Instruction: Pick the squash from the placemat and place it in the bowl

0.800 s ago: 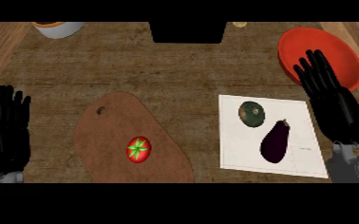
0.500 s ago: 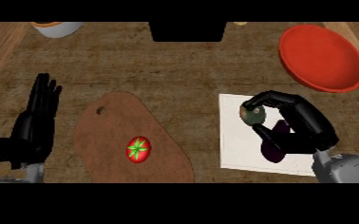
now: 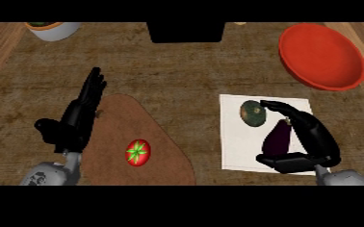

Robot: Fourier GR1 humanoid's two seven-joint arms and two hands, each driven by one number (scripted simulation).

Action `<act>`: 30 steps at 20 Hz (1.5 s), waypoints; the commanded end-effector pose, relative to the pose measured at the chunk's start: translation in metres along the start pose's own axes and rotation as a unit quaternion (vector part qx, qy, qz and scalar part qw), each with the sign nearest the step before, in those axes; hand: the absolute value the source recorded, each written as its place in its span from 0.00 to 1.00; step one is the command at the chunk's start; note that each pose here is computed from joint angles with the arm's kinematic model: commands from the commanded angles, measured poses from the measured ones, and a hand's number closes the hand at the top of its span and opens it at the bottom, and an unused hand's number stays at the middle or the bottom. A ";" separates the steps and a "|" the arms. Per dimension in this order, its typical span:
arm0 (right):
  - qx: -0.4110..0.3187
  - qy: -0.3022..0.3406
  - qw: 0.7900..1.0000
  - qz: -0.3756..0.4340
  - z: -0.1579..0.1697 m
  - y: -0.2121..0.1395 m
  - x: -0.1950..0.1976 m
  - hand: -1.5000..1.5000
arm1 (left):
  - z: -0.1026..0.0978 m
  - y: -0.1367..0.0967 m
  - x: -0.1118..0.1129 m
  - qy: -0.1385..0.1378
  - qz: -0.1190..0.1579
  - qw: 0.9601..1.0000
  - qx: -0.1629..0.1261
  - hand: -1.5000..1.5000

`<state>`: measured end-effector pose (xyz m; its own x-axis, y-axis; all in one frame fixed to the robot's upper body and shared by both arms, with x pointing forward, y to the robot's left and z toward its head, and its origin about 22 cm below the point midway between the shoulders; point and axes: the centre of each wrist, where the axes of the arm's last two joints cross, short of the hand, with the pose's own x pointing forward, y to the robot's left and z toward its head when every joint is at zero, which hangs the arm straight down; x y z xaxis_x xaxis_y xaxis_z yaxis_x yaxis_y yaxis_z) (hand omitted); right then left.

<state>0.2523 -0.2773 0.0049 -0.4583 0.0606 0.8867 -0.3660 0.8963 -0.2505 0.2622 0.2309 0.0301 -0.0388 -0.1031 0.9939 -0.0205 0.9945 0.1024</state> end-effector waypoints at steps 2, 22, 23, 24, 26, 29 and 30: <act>-0.032 -0.070 0.996 0.033 0.015 -0.032 -0.001 0.00 | -0.008 -0.007 -0.014 0.014 -0.009 1.000 -0.021 0.50; 0.092 0.216 0.955 0.183 -0.048 -0.058 0.074 0.00 | -0.017 -0.010 -0.001 0.001 -0.009 1.000 -0.025 0.50; 0.100 0.226 0.952 0.183 -0.043 -0.045 0.041 0.00 | -0.022 -0.001 0.002 0.010 0.000 1.000 -0.019 0.50; 0.100 0.240 0.946 0.195 -0.048 -0.049 0.059 0.00 | 0.008 -0.019 0.009 0.010 -0.002 1.000 -0.028 0.50; 0.125 0.242 0.942 0.195 -0.066 -0.050 0.057 0.00 | -0.014 -0.008 0.009 0.004 -0.009 1.000 -0.027 0.50; 0.128 0.235 0.946 0.184 -0.055 -0.035 0.037 0.00 | -0.022 -0.021 0.014 0.011 -0.012 1.000 -0.020 0.50; 0.127 0.239 0.947 0.174 -0.043 -0.035 0.019 0.00 | -0.015 -0.022 0.003 0.007 -0.008 1.000 -0.026 0.50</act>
<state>0.2884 -0.2918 0.0728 -0.2070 0.5844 0.7846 -0.4358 0.6629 -0.6088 0.2760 0.2122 0.0338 -0.0220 -0.1140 0.9932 0.0279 0.9930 0.1146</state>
